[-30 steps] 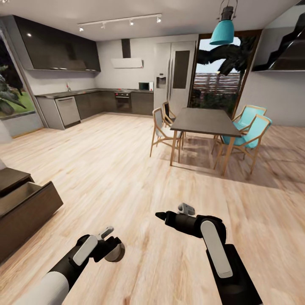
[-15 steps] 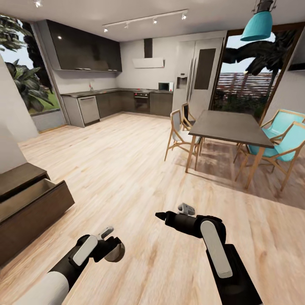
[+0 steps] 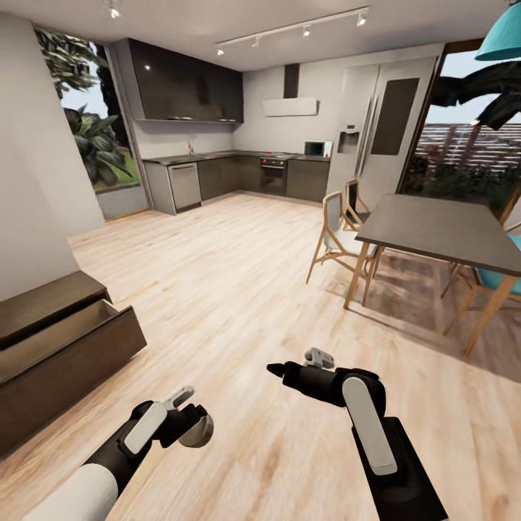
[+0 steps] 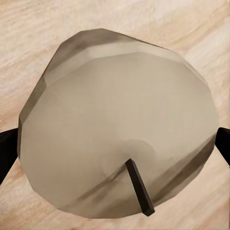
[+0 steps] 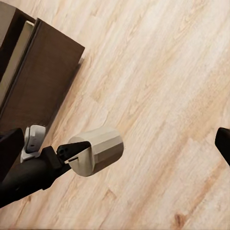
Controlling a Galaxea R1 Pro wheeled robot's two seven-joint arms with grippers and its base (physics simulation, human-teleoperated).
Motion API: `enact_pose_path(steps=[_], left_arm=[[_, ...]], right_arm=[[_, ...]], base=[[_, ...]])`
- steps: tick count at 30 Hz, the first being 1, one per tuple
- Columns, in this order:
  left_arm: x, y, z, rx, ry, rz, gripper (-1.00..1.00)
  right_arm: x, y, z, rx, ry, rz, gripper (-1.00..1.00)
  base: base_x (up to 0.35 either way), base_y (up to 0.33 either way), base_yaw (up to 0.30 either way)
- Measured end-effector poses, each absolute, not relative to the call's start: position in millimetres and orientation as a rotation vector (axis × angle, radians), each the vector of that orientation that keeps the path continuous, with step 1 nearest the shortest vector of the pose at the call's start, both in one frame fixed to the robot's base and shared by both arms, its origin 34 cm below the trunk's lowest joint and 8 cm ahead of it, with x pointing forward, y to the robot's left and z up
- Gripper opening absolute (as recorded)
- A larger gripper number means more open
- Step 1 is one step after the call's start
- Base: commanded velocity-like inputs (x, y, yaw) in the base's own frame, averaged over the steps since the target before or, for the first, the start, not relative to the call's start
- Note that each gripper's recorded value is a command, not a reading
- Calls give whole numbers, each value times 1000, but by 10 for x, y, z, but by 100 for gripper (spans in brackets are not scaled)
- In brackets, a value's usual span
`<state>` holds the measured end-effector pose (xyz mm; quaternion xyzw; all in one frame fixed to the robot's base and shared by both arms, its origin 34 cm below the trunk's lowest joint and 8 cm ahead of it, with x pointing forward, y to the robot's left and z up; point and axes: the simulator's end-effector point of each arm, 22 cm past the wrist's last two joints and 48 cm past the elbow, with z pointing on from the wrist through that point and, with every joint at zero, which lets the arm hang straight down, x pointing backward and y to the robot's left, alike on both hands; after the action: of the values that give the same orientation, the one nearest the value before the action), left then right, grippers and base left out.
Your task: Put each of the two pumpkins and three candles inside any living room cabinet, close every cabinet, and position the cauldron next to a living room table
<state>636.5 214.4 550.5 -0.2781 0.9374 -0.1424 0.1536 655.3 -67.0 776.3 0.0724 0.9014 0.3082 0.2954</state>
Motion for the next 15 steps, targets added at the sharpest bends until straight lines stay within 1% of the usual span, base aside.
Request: enact_pose_path(steps=[15], left_arm=[[6379,2101,5654,-799,2688,-418,-100]], right_arm=[[6565,-686,7886,196,2405,808,100]], base=[[5,-4,276]])
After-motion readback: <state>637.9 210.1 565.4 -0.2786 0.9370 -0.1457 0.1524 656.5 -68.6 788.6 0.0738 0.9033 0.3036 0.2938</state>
